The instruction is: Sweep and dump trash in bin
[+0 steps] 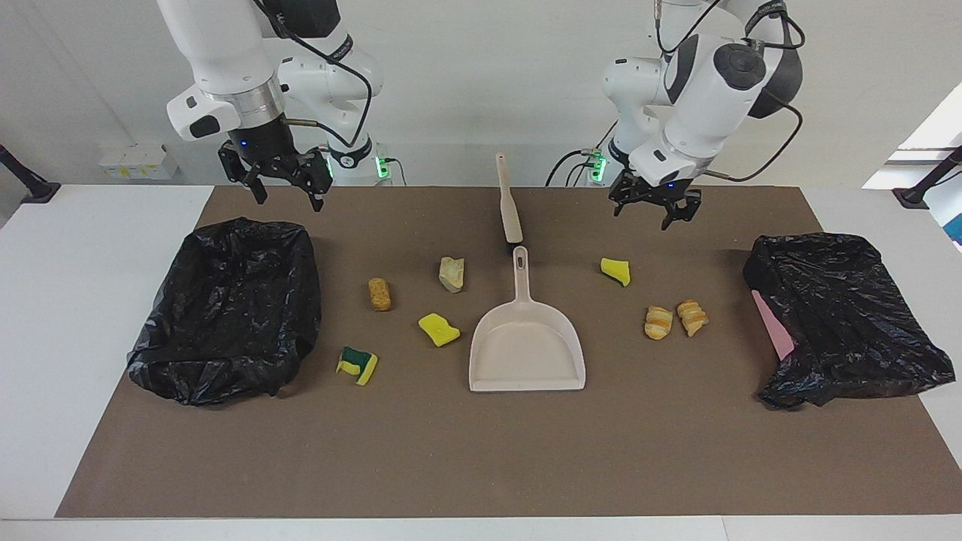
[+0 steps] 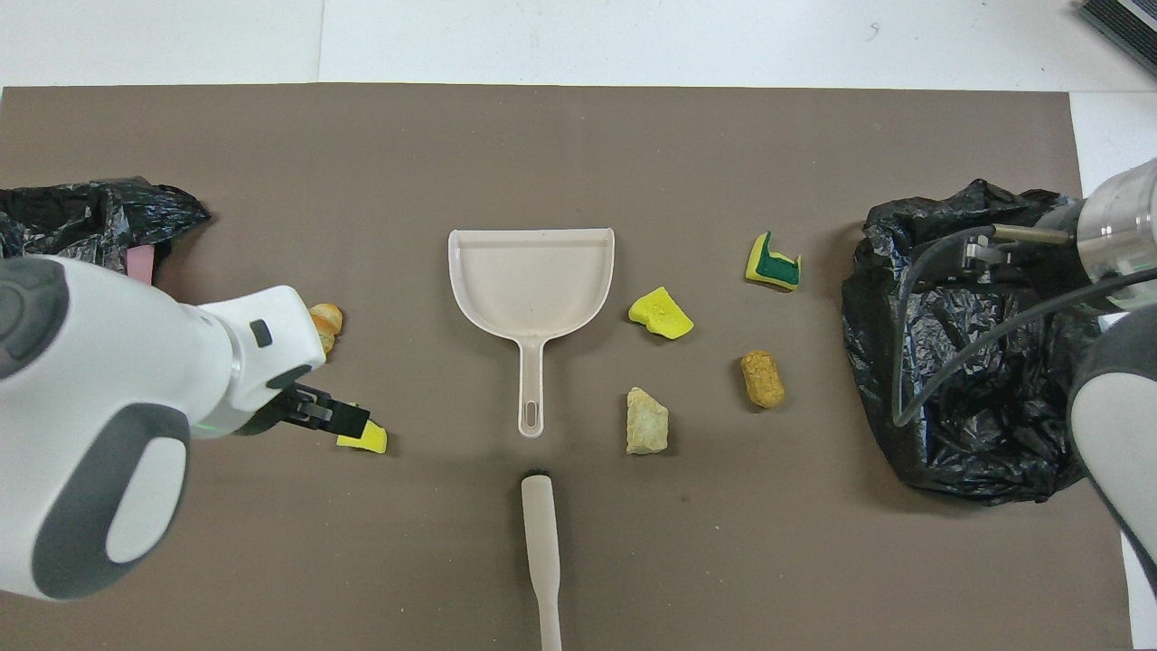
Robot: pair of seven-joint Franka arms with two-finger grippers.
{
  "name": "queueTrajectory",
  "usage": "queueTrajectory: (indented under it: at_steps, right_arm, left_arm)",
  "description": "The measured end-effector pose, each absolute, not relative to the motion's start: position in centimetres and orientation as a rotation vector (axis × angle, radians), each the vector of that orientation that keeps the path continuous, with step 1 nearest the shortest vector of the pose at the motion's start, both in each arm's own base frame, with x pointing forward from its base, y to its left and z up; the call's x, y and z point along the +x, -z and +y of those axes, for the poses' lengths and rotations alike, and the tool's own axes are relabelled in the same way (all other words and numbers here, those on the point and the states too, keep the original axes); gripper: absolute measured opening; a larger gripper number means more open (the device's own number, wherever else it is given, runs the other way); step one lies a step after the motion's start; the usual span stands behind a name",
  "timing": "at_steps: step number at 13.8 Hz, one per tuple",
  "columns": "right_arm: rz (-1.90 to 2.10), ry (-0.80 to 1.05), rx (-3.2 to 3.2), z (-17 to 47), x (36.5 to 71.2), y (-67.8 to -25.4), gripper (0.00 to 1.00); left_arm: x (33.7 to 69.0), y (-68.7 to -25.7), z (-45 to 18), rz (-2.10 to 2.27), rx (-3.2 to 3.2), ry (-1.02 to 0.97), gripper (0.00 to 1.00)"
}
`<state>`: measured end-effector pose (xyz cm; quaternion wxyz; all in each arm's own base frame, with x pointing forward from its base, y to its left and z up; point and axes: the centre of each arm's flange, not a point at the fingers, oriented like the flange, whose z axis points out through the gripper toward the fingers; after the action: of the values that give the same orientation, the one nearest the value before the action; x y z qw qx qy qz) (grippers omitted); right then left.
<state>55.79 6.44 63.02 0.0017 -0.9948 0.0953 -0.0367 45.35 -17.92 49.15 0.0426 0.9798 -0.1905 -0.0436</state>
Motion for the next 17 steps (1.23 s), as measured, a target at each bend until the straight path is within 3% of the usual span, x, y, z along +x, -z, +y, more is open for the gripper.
queueTrajectory:
  at_steps: [4,7,14,17]
  right_arm:
    - [0.258,0.165,-3.106,8.7,57.0,-60.5,1.00]
    - [0.227,0.192,-3.086,14.1,58.2,-57.5,1.00]
    - [0.132,0.178,-3.049,29.1,58.0,-48.4,1.00]
    - [0.127,0.144,-3.049,33.2,57.0,-45.3,1.00]
  left_arm:
    - [40.1,-43.0,-23.5,-0.596,3.013,0.151,1.00]
    - [35.1,-39.4,-28.8,-0.526,3.042,0.136,1.00]
    - [22.5,-36.7,-38.4,-0.392,3.058,0.076,1.00]
    - [19.3,-35.2,-39.0,-0.420,3.073,0.095,1.00]
